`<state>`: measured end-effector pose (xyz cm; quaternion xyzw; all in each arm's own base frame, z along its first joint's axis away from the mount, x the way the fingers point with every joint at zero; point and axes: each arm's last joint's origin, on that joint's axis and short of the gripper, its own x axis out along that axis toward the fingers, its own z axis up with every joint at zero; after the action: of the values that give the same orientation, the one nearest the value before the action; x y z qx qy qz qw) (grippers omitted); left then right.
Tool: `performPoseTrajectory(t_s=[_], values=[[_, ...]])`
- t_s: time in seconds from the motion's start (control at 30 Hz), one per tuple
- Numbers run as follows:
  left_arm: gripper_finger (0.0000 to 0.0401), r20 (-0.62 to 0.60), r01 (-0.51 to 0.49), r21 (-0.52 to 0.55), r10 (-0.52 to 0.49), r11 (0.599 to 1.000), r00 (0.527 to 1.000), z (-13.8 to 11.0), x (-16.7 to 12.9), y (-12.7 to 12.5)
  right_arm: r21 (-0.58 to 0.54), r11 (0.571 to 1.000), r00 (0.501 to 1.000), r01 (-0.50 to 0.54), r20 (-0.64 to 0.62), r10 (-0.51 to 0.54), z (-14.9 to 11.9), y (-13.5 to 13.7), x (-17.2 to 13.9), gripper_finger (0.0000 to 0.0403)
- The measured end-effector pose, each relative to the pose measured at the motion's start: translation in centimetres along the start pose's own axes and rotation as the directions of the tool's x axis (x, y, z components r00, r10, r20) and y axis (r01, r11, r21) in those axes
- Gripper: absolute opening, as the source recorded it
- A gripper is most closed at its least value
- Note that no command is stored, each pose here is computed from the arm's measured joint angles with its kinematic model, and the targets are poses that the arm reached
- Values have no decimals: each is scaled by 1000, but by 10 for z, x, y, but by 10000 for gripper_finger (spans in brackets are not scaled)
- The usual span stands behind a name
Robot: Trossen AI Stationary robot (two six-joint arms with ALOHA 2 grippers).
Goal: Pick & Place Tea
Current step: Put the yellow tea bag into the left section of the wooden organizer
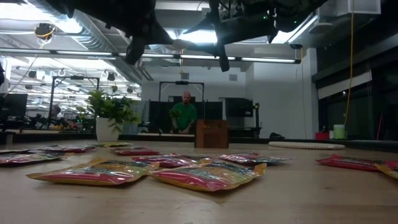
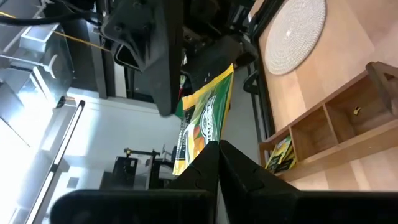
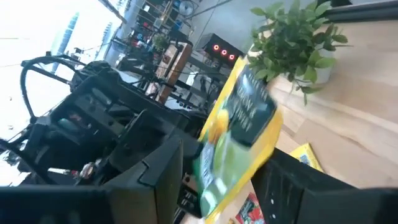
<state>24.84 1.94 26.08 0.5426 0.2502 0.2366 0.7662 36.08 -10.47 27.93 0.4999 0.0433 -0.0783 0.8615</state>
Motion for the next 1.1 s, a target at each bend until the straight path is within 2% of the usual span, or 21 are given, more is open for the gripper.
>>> performPoseTrajectory(t_s=[0.17,0.3,0.43,0.57,0.67,0.87,1.03,1.1], values=[[3,-33,-13,-3,12,1000,999,-4,3,2,0,1000,1000,-9,-15,9,-1,1,0,174],[2,-35,-12,-4,12,1000,999,-6,4,3,-3,1000,1000,-5,-19,5,-1,0,0,152],[4,-27,-11,-6,11,1000,1000,-6,4,3,-18,1000,1000,-5,-19,5,-1,0,0,104],[2,-16,-8,-8,8,1000,1000,-5,4,3,-25,1000,1000,-4,-17,4,-1,0,0,27],[6,-14,-14,-19,13,1000,1000,-5,4,3,-43,999,1000,-3,-15,2,-1,0,0,12],[22,47,-63,-257,78,964,996,-3,0,16,-71,997,999,-12,-38,9,-2,0,0,5],[50,104,-69,-356,113,932,988,-7,-10,31,-83,996,998,-26,-62,21,-2,1,0,4],[64,108,-100,-400,154,911,982,-8,-16,40,-95,996,997,-3,-81,-5,-4,-2,0,4]])
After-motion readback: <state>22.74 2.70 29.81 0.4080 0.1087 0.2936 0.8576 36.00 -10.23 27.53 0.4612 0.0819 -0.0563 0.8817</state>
